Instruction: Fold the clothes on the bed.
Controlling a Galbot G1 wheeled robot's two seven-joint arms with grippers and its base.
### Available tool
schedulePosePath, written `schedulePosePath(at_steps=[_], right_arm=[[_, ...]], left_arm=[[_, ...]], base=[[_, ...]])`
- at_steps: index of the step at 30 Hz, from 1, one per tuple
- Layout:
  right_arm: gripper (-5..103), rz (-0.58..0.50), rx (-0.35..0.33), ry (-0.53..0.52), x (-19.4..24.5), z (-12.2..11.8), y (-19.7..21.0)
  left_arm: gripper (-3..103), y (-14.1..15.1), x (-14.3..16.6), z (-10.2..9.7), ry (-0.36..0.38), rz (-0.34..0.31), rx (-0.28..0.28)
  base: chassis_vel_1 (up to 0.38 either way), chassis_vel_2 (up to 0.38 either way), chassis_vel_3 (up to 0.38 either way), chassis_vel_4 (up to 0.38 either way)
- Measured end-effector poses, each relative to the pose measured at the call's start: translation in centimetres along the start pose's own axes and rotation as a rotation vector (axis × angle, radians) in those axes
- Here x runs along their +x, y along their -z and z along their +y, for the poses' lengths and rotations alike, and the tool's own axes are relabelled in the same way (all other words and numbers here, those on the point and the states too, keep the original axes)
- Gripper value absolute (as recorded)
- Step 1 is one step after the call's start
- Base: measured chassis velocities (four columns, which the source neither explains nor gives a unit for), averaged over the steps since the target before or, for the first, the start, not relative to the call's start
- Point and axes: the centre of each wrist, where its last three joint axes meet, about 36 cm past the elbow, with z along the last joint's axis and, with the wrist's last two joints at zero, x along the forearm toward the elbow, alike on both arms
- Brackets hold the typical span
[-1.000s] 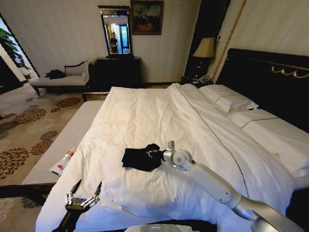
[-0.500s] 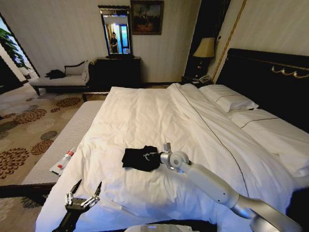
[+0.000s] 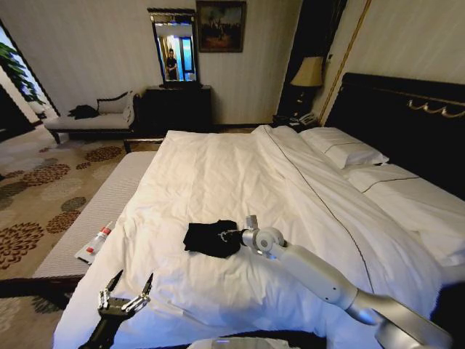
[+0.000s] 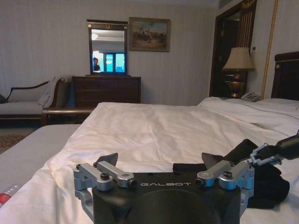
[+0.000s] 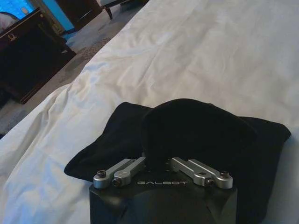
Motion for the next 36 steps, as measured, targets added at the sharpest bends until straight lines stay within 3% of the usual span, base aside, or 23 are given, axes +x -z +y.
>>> schedulePosePath(at_steps=[4,6,7,8,14,16,17,20,22,26,33,36], right_arm=[[5,0.003,0.015,0.021,-0.1,0.8,0.2],[16,0.007,0.020,0.045,-0.4,1.9,0.5],[16,0.007,0.020,0.045,-0.4,1.9,0.5],[27,0.013,0.031,0.055,-0.8,2.6,0.8],[44,0.043,0.090,0.086,-1.5,4.4,1.6],[54,0.055,0.108,0.097,-2.0,5.0,1.7],[54,0.055,0.108,0.097,-2.0,5.0,1.7],[71,0.065,0.118,0.100,-3.1,5.7,1.9],[71,0.063,0.118,0.103,-3.4,6.0,2.0],[92,0.036,0.111,0.140,-3.8,7.8,3.1],[100,-0.061,0.081,0.177,-0.6,8.3,4.6],[100,-0.194,0.107,0.108,0.5,6.6,4.2]], left_arm=[[100,0.0,0.0,0.0,0.000,0.000,0.000],[100,0.0,0.0,0.0,0.000,0.000,0.000],[100,0.0,0.0,0.0,0.000,0.000,0.000],[100,0.0,0.0,0.0,0.000,0.000,0.000],[100,0.0,0.0,0.0,0.000,0.000,0.000],[100,0.0,0.0,0.0,0.000,0.000,0.000],[100,0.0,0.0,0.0,0.000,0.000,0.000],[100,0.0,0.0,0.0,0.000,0.000,0.000],[100,0.0,0.0,0.0,0.000,0.000,0.000],[100,0.0,0.0,0.0,0.000,0.000,0.000],[100,0.0,0.0,0.0,0.000,0.000,0.000],[100,0.0,0.0,0.0,0.000,0.000,0.000]], base=[[0.000,0.000,0.000,0.000],[0.000,0.000,0.000,0.000],[0.000,0.000,0.000,0.000],[0.000,0.000,0.000,0.000],[0.000,0.000,0.000,0.000],[0.000,0.000,0.000,0.000],[0.000,0.000,0.000,0.000],[0.000,0.000,0.000,0.000],[0.000,0.000,0.000,0.000],[0.000,0.000,0.000,0.000],[0.000,0.000,0.000,0.000],[0.000,0.000,0.000,0.000]])
